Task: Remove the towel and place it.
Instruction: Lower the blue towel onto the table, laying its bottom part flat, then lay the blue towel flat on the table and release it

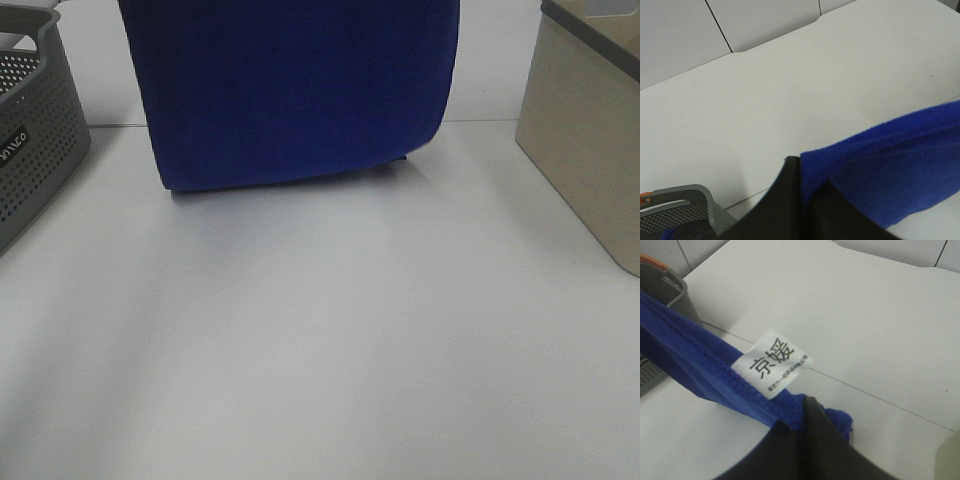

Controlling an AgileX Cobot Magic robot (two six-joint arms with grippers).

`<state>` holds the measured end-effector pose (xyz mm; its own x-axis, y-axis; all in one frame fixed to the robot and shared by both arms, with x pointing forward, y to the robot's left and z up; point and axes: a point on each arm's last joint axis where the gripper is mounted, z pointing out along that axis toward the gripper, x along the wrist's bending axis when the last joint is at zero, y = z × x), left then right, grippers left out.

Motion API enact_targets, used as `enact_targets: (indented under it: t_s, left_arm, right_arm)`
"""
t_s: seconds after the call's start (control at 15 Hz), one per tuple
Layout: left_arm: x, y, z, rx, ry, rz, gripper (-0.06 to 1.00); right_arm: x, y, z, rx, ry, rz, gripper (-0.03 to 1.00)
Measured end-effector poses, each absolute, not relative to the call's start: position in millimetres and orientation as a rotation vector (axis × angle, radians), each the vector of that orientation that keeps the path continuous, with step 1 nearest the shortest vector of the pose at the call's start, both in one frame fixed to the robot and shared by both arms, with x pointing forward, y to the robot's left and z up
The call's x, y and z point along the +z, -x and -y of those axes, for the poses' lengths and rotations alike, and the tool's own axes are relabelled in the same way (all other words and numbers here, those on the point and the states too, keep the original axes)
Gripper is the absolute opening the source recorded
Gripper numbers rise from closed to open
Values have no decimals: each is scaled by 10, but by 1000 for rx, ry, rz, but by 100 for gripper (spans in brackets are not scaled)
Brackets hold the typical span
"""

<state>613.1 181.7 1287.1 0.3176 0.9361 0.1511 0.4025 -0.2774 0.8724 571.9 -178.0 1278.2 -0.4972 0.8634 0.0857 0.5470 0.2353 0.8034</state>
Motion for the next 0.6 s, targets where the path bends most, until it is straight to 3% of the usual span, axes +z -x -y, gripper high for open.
enact_targets:
  t_s: [0.27,0.6]
  left_arm:
    - [12978,-5998,-1830,871,-1811,-1168,0]
    - [12554,-5932,-1824,685,-1972,-1271,0]
  right_arm:
    - [12857,-5590,1788,1187,-1312,-2154,1]
    - [12538,-5528,1786,1106,-1429,-2270,1]
